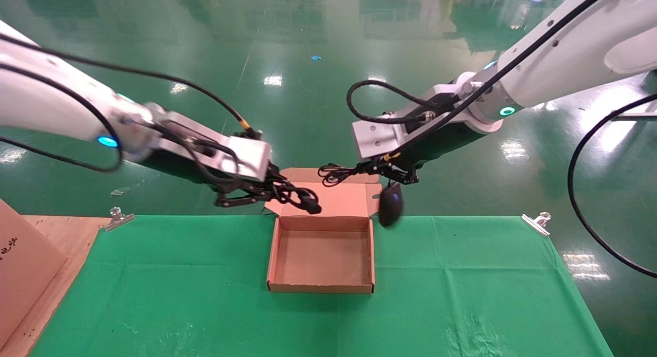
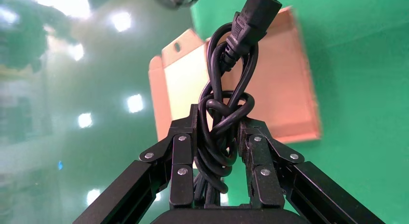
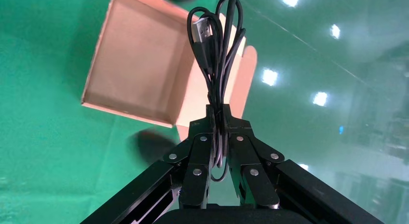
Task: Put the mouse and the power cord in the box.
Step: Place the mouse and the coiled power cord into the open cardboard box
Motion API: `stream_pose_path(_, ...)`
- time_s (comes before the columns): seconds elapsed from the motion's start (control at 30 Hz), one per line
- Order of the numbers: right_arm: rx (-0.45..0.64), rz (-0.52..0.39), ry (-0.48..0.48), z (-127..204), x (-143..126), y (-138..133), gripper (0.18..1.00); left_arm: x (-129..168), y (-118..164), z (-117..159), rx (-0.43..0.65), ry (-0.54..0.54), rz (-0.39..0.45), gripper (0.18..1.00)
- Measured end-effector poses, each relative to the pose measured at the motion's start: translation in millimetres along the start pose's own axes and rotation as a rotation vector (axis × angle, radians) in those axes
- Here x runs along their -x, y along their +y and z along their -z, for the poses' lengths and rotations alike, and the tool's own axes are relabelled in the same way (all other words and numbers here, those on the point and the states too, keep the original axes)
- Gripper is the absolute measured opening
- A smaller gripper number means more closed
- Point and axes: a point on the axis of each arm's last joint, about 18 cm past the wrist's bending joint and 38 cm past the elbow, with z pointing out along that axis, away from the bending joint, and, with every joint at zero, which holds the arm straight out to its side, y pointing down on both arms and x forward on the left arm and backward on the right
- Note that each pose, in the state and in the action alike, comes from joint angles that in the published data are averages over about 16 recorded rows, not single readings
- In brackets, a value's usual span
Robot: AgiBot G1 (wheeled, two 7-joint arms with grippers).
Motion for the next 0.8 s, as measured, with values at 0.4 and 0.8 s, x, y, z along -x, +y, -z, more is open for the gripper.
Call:
stream_pose_path(0.4, 0.002, -0.032, -0.009, 3, 12, 21, 0.203, -28, -6, -106, 0.075, -0.233, 0.108, 0.335)
stream_pose_path(0.8, 0.003, -0.084, -0.043, -4, 39, 51, 0.203, -105, -31, -168, 0.089, -0.183, 0.108, 0.334)
